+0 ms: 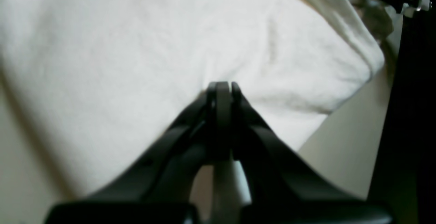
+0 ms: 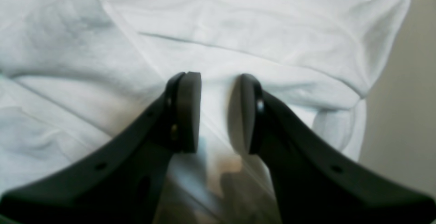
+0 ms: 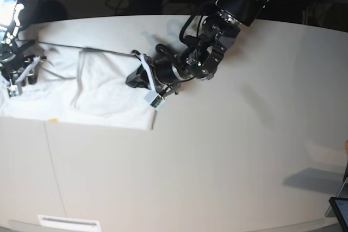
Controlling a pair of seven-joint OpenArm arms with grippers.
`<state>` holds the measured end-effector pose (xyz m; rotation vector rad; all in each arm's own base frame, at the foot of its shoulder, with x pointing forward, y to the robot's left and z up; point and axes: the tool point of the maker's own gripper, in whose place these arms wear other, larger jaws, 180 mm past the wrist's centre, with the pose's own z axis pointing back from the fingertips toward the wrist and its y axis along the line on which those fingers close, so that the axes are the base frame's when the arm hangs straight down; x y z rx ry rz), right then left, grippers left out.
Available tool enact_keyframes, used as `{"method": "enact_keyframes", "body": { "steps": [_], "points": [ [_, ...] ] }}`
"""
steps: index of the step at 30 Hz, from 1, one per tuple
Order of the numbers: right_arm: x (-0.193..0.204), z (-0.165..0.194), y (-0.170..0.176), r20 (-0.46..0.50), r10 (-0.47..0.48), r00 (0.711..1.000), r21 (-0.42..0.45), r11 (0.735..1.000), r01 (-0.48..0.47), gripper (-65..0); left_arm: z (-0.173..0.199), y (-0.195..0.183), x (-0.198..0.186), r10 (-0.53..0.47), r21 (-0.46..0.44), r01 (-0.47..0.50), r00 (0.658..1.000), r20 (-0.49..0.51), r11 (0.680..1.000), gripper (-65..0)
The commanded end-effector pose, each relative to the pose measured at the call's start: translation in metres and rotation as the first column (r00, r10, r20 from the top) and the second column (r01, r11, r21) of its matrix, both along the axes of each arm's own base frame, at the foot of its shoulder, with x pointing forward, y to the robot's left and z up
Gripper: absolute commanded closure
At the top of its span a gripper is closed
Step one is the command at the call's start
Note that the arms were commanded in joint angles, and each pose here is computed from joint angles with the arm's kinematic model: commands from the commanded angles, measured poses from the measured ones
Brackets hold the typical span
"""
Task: Fold the T-shirt properly
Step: 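Lay the folded end down, open the left gripper and withdraw it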
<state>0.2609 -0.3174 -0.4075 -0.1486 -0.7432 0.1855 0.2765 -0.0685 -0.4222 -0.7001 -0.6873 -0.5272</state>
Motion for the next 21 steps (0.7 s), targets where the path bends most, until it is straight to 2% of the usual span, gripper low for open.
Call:
{"method": "enact_keyframes", "body": {
  "steps": [1, 6, 12, 16, 21],
  "points": [
    [0.01, 0.017, -0.004, 0.044, 0.018, 0.999, -0.027, 0.999, -0.016, -19.7, -0.03, 0.034, -0.011, 0.002, 0.173, 0.007, 0.999, -0.053, 0.985, 0.0],
    [0.017, 0.033, 0.011, 0.059, 0.072, 0.996, -0.063, 0.996, -0.068, -19.7, -0.027, 0.046, -0.021, -0.007, 0.182, 0.014, 0.999, -0.041, 0.983, 0.0],
    [0.025, 0.061, 0.015, 0.08, 0.092, 0.993, -0.122, 0.989, -0.082, -19.7, -0.023, 0.073, -0.031, 0.083, 0.17, -0.075, 0.996, -0.043, 0.983, 0.0],
    [0.03, 0.063, 0.024, 0.079, 0.122, 0.989, -0.127, 0.986, -0.111, -19.7, -0.018, 0.093, -0.04, 0.117, 0.196, -0.104, 0.991, -0.059, 0.975, 0.0],
    [0.024, 0.06, 0.019, 0.047, 0.102, 0.994, -0.126, 0.988, -0.095, -20.3, 0.004, 0.088, -0.044, 0.113, 0.163, -0.108, 0.993, -0.019, 0.981, 0.0]
  ]
}}
